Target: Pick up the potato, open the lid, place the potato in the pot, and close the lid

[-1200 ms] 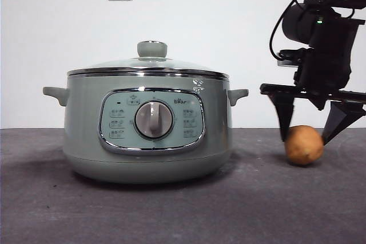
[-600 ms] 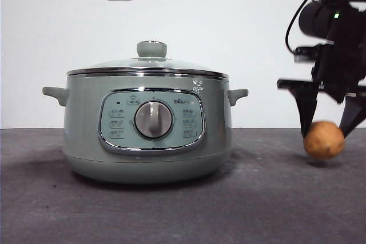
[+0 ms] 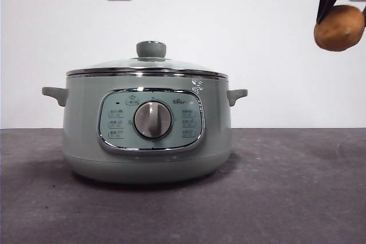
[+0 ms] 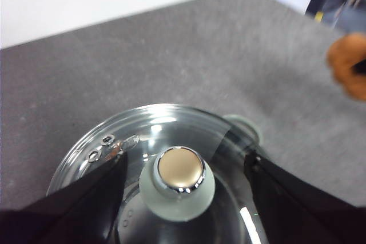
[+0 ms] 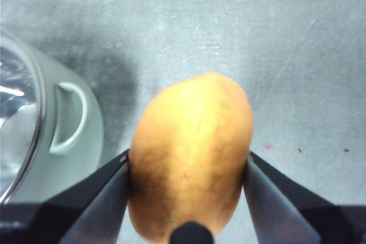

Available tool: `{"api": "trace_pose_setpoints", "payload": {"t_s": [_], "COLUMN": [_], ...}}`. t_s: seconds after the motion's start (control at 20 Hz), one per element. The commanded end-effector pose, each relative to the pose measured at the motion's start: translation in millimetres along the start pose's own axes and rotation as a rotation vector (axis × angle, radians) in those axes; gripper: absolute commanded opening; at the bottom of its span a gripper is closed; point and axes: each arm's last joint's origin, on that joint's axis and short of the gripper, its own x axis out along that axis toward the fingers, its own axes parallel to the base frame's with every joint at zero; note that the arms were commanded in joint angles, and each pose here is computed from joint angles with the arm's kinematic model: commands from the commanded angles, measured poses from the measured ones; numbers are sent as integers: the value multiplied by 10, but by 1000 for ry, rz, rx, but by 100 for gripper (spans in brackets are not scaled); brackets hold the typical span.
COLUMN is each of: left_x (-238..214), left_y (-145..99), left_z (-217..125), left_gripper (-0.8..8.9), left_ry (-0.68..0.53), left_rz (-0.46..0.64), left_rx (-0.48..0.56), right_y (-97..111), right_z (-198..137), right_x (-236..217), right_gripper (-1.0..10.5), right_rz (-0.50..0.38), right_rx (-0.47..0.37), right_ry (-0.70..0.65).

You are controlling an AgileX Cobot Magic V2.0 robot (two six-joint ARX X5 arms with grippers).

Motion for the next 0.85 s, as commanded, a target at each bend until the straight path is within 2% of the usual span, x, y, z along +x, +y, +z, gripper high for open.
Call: {"api": "trace_pose_setpoints", "payload": {"t_s": [0.05,0.2,0.4,0.65,0.7,0.8,0.85], "left_x": [299,566,861,1010,1012,1012,1012], "left_y": [-63,-87,-47,-75,-89,-93,-92], "left_z": [15,1,-146,-266,-265,-265,-265], "left_gripper": [350,350,349,336,270,27,-12], "left_ry": [69,120,207,276,274,275,276], "left_rz": [25,55,70,58,56,51,51], "left_rx": [62,95,90,94,97,123,123], "right_y": [1,0,0,-1,-1,0,0], "right_z": [-31,-44,-46,-44,-44,-44,-44], "right_x": [-42,-63,-63,-63,-63,-63,-63], "right_gripper": [-12,-12,-12,-12,-12,-12,-12], "right_rz": [-1,-2,-2,-2,-2,-2,-2], "right_rx": [-31,-32,-39,-38,-39,-39,-39], "right_ry": [9,15,16,15,15,15,15]}}
